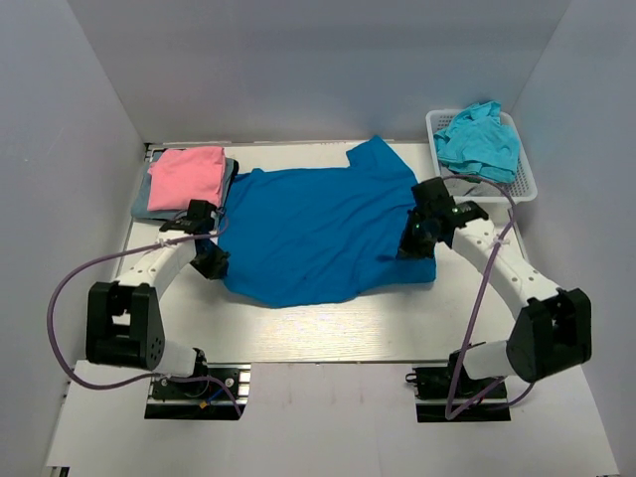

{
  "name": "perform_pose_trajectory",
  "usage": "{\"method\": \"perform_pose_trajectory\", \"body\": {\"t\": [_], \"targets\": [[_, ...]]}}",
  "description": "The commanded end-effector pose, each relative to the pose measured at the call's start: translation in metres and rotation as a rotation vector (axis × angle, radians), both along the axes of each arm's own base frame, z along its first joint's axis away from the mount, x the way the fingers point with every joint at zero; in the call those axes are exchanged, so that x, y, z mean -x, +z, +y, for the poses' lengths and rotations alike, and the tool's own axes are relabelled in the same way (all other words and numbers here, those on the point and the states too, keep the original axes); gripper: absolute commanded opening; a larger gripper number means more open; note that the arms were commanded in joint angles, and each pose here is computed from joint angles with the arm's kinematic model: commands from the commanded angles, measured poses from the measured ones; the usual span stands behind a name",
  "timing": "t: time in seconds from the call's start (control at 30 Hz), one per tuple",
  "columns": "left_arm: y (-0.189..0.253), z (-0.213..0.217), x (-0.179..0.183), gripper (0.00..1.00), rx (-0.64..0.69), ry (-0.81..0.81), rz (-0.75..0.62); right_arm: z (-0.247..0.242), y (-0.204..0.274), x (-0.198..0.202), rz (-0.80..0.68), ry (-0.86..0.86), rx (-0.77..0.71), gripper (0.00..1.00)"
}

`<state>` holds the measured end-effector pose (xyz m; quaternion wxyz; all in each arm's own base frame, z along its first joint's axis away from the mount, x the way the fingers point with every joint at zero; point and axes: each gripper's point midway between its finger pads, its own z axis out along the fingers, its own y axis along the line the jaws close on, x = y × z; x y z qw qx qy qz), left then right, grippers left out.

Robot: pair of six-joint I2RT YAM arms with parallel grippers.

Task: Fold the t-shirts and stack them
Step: Fold the flattened tshirt in 1/3 of the way

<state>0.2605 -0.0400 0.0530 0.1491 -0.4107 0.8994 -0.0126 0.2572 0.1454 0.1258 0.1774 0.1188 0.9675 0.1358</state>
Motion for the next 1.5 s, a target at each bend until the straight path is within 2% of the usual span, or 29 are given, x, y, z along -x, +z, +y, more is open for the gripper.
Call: {"method": "perform_pose_trajectory", "body": {"t": [0.0, 0.13, 0.3, 0.5, 0.63, 0.73, 0.93, 0.97, 1.0, 1.03, 1.07, 1.1, 1.13, 1.2, 1.27, 1.3, 1.37, 1.4, 1.43, 1.47], "targets": [[0.015, 0.006, -0.017, 0.0, -0.02, 0.011, -0.015, -0.009, 0.018, -0.027, -0.059, 0.019, 0.037, 0.0], [0.02, 0.012, -0.03, 0.0, -0.031, 0.023, -0.018, -0.014, 0.028, -0.056, -0.103, 0.052, 0.058, 0.0], [0.021, 0.017, -0.044, 0.0, -0.035, 0.035, -0.004, -0.012, 0.053, -0.096, -0.249, 0.079, 0.044, 0.0], [0.021, 0.022, -0.067, 0.0, -0.01, 0.042, -0.016, -0.014, 0.058, -0.123, -0.313, 0.12, 0.065, 0.0], [0.022, 0.026, -0.089, 0.0, -0.003, 0.05, -0.029, -0.008, 0.069, -0.146, -0.405, 0.146, 0.035, 0.0], [0.017, 0.025, -0.106, 0.0, 0.019, 0.038, -0.02, -0.014, 0.061, -0.162, -0.392, 0.133, 0.057, 0.0], [0.0, 0.034, -0.117, 0.0, 0.03, 0.075, 0.034, -0.031, 0.039, -0.187, -0.358, 0.118, 0.134, 0.0], [-0.001, 0.038, -0.117, 0.02, 0.03, 0.084, 0.042, -0.033, 0.038, -0.191, -0.363, 0.121, 0.134, 0.0], [-0.001, 0.035, -0.115, 0.21, 0.046, 0.08, 0.051, -0.033, 0.029, -0.198, -0.354, 0.139, 0.147, 0.05], [-0.002, 0.039, -0.117, 0.45, 0.047, 0.091, 0.054, -0.031, 0.03, -0.205, -0.373, 0.152, 0.149, 0.12], [-0.002, 0.036, -0.117, 0.83, 0.06, 0.087, 0.054, -0.032, 0.022, -0.21, -0.361, 0.161, 0.153, 0.34], [-0.002, 0.036, -0.115, 1.0, 0.06, 0.087, 0.063, -0.03, 0.02, -0.216, -0.353, 0.167, 0.152, 0.45], [0.004, 0.037, -0.116, 1.0, 0.058, 0.078, 0.052, -0.029, 0.021, -0.224, -0.339, 0.175, 0.152, 0.68], [0.016, 0.039, -0.118, 1.0, 0.046, 0.081, 0.036, -0.027, 0.035, -0.229, -0.349, 0.178, 0.151, 0.76], [0.033, 0.041, -0.119, 1.0, 0.033, 0.073, 0.001, -0.02, 0.035, -0.227, -0.338, 0.203, 0.123, 0.9], [0.042, 0.04, -0.122, 1.0, 0.036, 0.044, -0.024, -0.017, 0.026, -0.219, -0.31, 0.217, 0.115, 0.9], [0.053, 0.037, -0.119, 1.0, 0.031, 0.02, -0.048, -0.012, 0.039, -0.209, -0.335, 0.231, 0.077, 0.9], [0.064, 0.037, -0.119, 1.0, 0.026, 0.009, -0.076, -0.013, 0.021, -0.197, -0.296, 0.235, 0.07, 0.9], [0.069, 0.032, -0.119, 1.0, 0.021, -0.019, -0.09, -0.009, 0.041, -0.191, -0.343, 0.241, 0.035, 0.9], [0.072, 0.028, -0.118, 1.0, 0.042, -0.038, -0.102, -0.008, 0.041, -0.187, -0.348, 0.24, 0.025, 0.9]]}}
